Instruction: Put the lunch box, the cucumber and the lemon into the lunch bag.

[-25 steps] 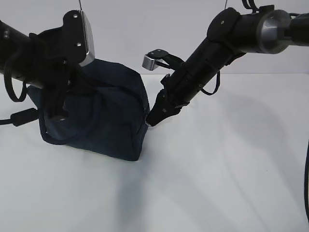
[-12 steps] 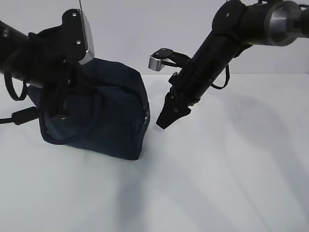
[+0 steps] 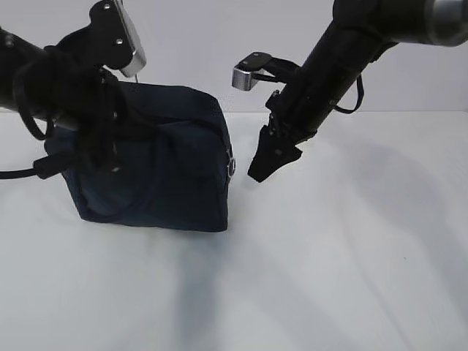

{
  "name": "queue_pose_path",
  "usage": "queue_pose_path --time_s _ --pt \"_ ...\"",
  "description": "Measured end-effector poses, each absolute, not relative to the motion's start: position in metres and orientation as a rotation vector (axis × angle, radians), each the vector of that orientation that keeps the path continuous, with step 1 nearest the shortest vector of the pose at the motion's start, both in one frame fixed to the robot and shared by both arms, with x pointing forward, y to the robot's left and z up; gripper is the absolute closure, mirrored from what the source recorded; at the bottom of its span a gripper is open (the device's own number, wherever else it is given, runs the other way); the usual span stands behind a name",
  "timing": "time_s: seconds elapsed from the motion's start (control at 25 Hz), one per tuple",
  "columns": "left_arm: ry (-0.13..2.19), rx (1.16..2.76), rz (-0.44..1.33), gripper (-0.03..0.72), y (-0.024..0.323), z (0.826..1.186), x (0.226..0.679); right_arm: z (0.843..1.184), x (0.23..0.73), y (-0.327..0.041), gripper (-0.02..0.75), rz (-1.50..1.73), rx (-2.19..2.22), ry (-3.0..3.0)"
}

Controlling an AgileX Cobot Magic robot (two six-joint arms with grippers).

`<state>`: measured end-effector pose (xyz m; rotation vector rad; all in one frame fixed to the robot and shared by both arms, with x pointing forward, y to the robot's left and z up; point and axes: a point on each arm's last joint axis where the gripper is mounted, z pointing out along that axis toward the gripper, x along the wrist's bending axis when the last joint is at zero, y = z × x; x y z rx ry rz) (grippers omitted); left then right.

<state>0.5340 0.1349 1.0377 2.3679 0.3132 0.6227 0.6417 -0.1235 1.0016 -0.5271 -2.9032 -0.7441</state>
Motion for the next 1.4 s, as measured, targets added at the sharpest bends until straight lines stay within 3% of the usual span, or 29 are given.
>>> queue_pose_path --time_s 0.32,0.72,0.8,1.04,1.4 --pt "0.669 2.052 0.416 0.692 0.123 1.05 0.535 1.035 0.632 -0.13 0.342 -0.733 -0.745 -2.892" --pt "0.805 2.003 0.423 0.676 0.123 1.036 0.548 1.06 0.623 -0.135 0.342 -0.761 -0.865 -2.893" --pt "0.815 2.0 0.41 0.628 0.122 1.034 0.549 1.068 0.62 -0.136 0.342 -0.777 -0.87 -2.903" --pt "0.91 1.939 0.304 0.301 0.12 1.034 0.547 1.092 0.61 -0.14 0.342 -0.835 -0.886 -2.928" --pt "0.814 1.933 0.08 0.266 0.119 1.052 0.533 1.099 0.606 -0.142 0.342 -0.831 -1.026 -2.879"
